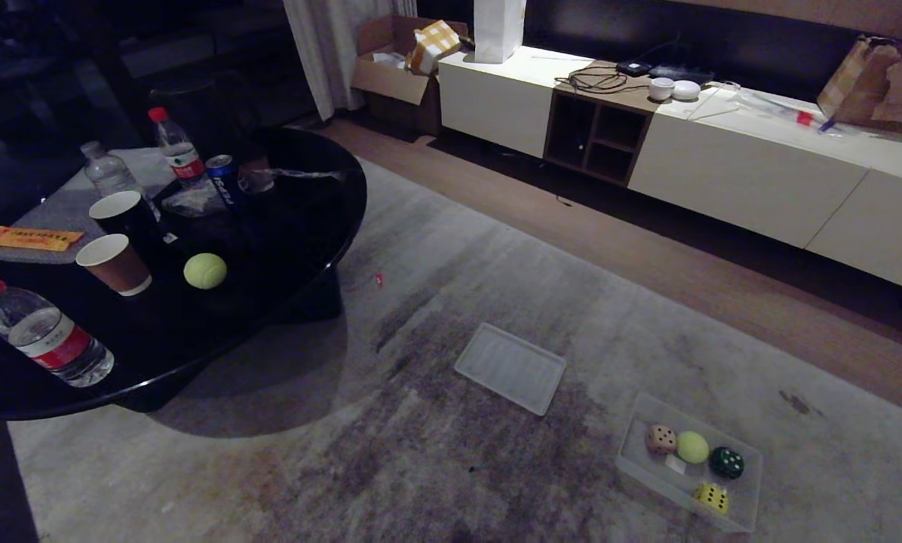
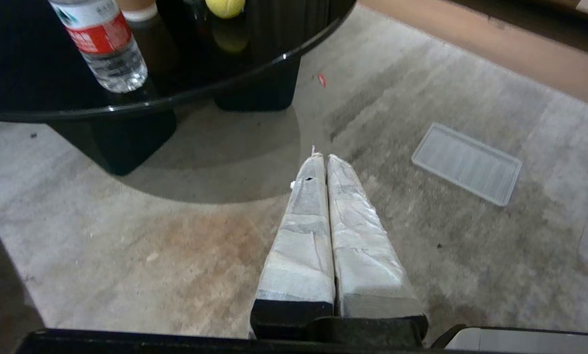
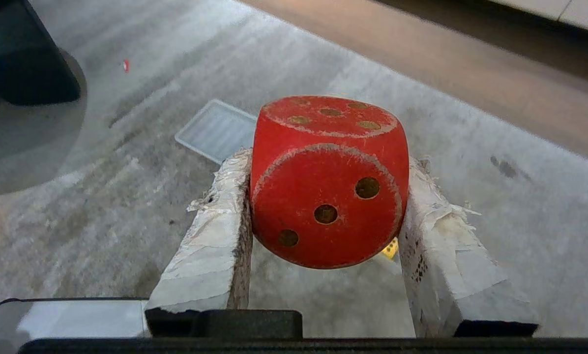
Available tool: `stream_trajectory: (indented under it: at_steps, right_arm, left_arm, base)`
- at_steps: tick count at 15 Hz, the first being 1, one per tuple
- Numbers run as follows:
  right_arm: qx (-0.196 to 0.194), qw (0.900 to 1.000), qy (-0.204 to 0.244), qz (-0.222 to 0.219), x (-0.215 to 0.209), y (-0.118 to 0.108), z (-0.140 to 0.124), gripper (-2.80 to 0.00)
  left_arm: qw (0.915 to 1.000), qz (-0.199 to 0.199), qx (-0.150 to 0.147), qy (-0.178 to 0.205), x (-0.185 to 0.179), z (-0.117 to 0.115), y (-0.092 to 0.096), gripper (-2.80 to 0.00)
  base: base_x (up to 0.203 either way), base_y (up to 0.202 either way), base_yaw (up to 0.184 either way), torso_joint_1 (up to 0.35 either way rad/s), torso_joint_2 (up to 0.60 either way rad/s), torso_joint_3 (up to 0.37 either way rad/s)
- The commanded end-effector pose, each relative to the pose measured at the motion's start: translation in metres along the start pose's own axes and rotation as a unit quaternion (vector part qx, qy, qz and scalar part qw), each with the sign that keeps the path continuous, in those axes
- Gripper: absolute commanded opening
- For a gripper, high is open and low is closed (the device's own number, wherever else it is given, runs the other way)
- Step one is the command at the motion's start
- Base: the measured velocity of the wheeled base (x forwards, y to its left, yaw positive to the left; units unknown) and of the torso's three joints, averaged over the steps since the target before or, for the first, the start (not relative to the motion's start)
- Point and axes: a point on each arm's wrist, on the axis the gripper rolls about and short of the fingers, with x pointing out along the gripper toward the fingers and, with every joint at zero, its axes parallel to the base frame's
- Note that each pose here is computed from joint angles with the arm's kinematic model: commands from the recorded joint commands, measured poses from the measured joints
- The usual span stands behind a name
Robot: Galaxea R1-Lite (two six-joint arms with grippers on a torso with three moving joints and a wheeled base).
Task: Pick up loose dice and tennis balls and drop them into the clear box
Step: Put the toys in the box
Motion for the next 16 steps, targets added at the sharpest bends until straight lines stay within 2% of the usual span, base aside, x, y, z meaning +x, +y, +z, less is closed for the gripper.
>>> stream_trajectory:
  at_steps: [1,16]
  right_arm:
    - [-0.001,1.0,0.001,0.0,0.0001,0.0,0.0,-2.8]
    - [0.0,1.0,0.001,-0.001,0.0001,-0.0001,0.0,-2.8]
  left_arm:
    - [1.0,0.0,0.0,0.002,0.0002,-0.0004,0.0,-2.8]
    - [1.0,0.0,0.0,0.002,0.0002,-0.0004,0.0,-2.8]
  base:
    - [0.0,0.0,0.0,-0.002,0.01,-0.194]
    - [0.0,0.0,0.0,0.002,0.0,-0.198]
